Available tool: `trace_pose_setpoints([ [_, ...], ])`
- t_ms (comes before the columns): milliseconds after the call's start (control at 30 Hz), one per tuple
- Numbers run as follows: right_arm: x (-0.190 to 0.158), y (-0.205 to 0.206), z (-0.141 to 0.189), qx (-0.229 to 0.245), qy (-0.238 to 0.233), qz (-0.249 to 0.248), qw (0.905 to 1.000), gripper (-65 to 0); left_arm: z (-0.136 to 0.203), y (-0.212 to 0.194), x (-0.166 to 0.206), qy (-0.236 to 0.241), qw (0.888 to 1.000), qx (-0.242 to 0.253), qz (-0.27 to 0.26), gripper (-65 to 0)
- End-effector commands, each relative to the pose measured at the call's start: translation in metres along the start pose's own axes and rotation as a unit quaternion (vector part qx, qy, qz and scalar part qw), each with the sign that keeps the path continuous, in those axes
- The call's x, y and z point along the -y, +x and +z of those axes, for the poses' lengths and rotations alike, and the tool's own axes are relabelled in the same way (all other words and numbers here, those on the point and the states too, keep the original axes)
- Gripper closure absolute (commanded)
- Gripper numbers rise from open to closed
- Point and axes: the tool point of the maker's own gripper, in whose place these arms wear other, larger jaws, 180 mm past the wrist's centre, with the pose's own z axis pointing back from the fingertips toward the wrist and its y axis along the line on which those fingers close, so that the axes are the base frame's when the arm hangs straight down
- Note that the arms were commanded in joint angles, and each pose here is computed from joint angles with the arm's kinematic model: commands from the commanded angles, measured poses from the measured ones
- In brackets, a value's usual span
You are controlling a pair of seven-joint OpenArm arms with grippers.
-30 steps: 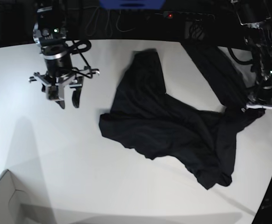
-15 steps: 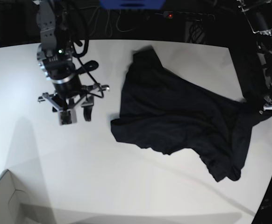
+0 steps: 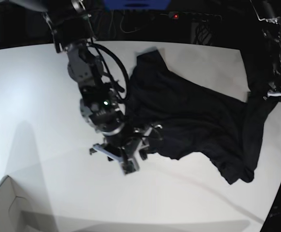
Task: Layout the t-shirt on the table in an organized manner, then fold the t-shirt properly
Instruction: 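Grasp the shirt fabric with the right gripper and drag it outward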
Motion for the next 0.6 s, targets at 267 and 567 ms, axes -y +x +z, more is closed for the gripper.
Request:
trace_pose_setpoints([
  [267,-0.101,-0.011,-0.073,0.000,0.146,0.104,0.9837,-24.3,0.009,0.005,-0.015,0.009,1.000,0.013,-0.018,-0.4],
  [567,-0.091,-0.059,-0.098,-0.002,0.148,0.090,0.9850,-29.1,0.011,-0.009,-0.012,0.008,1.000,0.003,-0.008,-0.4],
])
